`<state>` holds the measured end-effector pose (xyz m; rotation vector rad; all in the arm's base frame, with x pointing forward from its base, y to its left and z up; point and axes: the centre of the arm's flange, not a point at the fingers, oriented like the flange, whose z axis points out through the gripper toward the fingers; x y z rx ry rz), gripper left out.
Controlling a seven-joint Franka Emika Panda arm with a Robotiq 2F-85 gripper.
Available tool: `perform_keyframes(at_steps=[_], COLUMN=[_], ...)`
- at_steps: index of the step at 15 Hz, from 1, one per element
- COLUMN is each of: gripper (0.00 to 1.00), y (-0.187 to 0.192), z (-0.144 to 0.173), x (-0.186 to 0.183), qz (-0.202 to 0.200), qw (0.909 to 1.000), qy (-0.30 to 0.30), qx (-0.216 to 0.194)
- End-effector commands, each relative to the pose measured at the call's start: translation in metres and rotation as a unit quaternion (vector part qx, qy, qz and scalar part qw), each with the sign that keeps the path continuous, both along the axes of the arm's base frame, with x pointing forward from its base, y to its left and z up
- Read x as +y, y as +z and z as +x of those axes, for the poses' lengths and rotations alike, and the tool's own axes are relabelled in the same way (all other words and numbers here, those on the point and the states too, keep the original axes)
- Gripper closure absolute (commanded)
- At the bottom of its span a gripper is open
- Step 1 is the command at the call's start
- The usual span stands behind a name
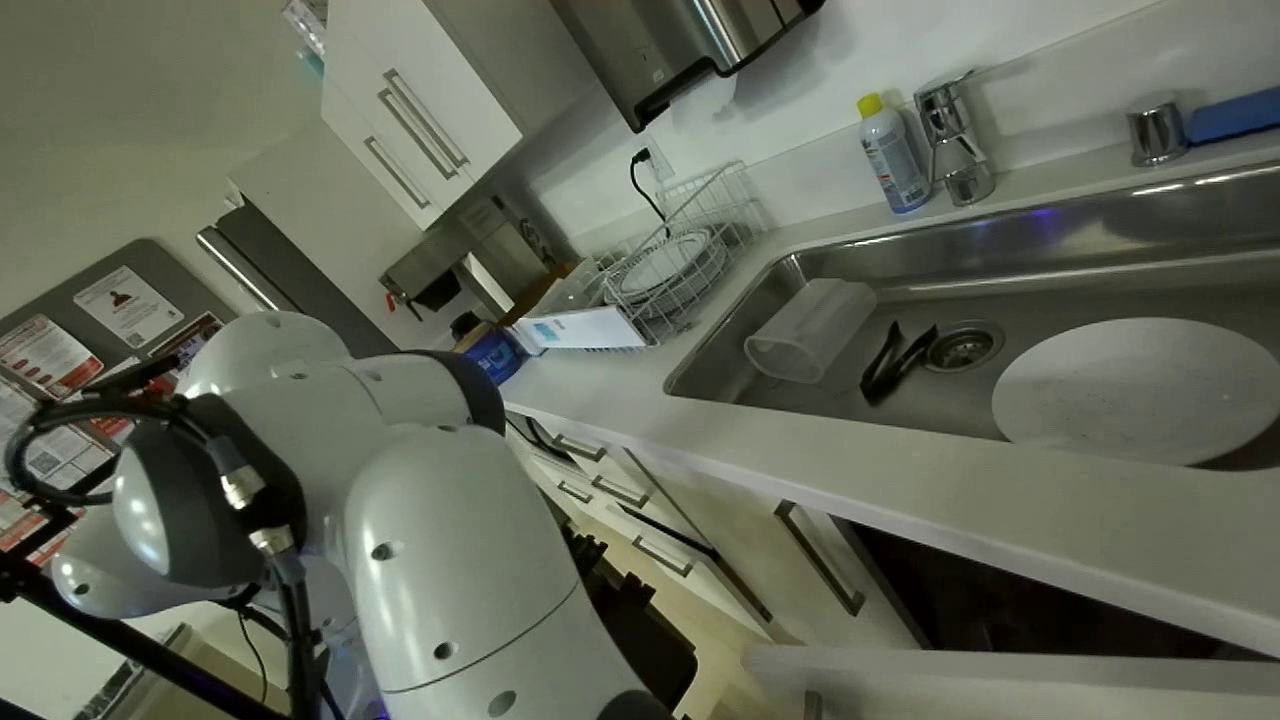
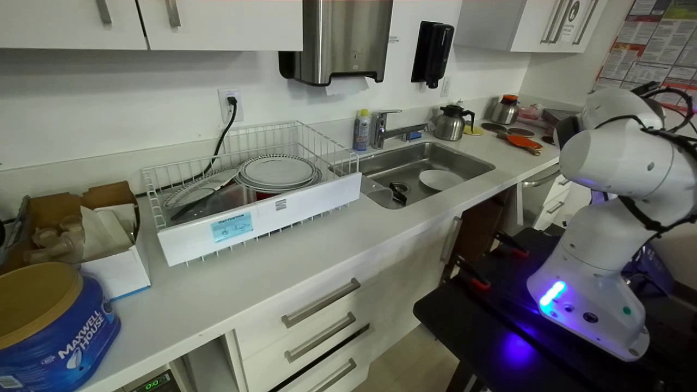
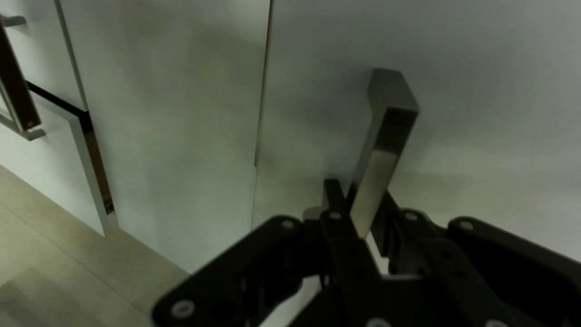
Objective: Open the bottom right cupboard door
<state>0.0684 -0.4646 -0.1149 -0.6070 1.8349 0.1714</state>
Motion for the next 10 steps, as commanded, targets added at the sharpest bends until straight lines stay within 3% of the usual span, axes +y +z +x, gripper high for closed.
perform_keyframes(at_steps=[1, 7, 10], gripper=[0.95, 0.95, 0.95], y=[0.031, 0.051, 0.067], z=[-0.030, -0.081, -0.089], x=[-0.074, -0.118, -0.133], qz=[-0.034, -0.058, -0.071], qw=[0.9986, 0.9948, 0.9920], qy=[-0.041, -0.061, -0.061], qx=[0.002, 0.056, 0.085])
